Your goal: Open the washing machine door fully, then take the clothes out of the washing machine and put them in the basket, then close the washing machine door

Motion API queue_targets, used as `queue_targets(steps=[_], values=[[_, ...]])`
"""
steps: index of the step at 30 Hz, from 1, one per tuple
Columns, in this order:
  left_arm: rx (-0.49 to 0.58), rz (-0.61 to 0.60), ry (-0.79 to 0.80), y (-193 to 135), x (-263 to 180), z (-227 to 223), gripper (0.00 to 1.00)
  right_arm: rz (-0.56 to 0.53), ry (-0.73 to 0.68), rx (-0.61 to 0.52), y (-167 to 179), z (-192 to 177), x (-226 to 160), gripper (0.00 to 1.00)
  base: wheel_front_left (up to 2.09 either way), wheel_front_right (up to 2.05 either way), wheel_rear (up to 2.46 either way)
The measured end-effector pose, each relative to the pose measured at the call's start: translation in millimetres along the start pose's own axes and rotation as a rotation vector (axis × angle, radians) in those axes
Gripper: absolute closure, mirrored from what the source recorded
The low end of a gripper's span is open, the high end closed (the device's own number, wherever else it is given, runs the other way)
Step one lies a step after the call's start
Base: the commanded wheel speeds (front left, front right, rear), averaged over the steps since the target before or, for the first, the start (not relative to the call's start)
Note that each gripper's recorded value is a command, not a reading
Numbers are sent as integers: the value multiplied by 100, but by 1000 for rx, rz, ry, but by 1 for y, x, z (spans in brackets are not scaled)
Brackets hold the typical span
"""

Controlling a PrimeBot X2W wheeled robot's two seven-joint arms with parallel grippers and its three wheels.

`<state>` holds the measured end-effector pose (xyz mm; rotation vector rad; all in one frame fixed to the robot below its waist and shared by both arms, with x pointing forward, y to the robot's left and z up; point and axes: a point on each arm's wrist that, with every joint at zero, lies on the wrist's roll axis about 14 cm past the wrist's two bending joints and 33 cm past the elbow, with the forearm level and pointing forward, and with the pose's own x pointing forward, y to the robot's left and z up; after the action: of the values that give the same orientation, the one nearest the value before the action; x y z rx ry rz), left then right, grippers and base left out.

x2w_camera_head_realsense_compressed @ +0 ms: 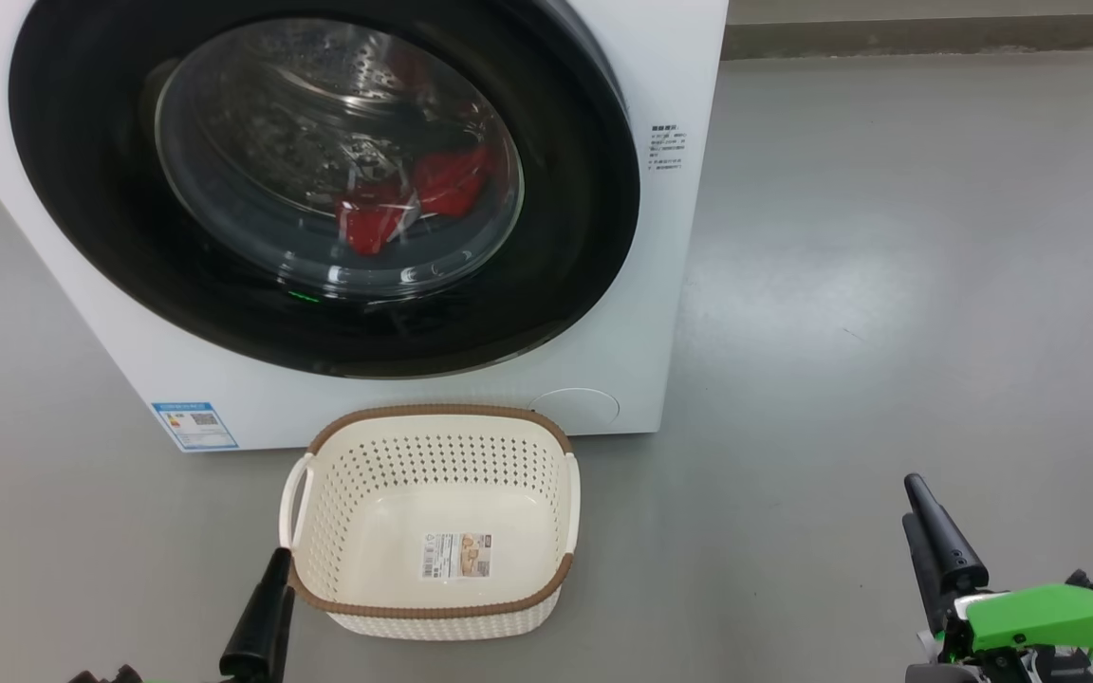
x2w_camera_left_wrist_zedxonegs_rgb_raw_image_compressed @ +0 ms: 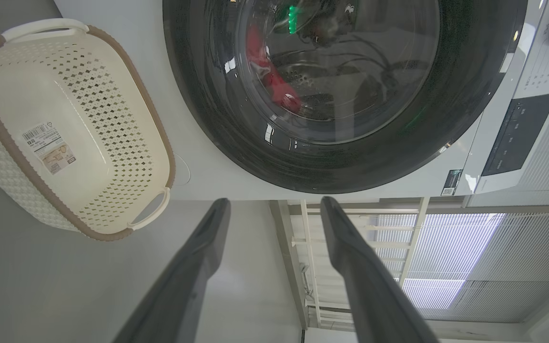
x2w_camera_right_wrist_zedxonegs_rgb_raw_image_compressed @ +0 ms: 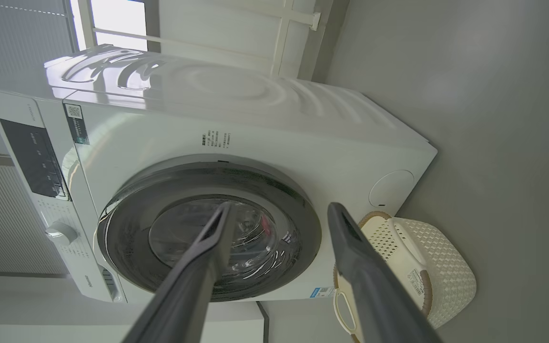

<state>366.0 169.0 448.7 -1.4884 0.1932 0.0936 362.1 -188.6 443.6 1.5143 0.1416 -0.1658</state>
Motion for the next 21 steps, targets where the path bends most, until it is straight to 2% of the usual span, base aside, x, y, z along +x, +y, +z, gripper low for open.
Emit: queue_targets(steps=[11,21], values=[[175,-10,-12,-6,5,2,0,19,-1,-124,9,-2,7,0,0,0,0],[327,-29,-18,-16,11,0,0,25,1,-283,11,-6,10,0,0,0,0]])
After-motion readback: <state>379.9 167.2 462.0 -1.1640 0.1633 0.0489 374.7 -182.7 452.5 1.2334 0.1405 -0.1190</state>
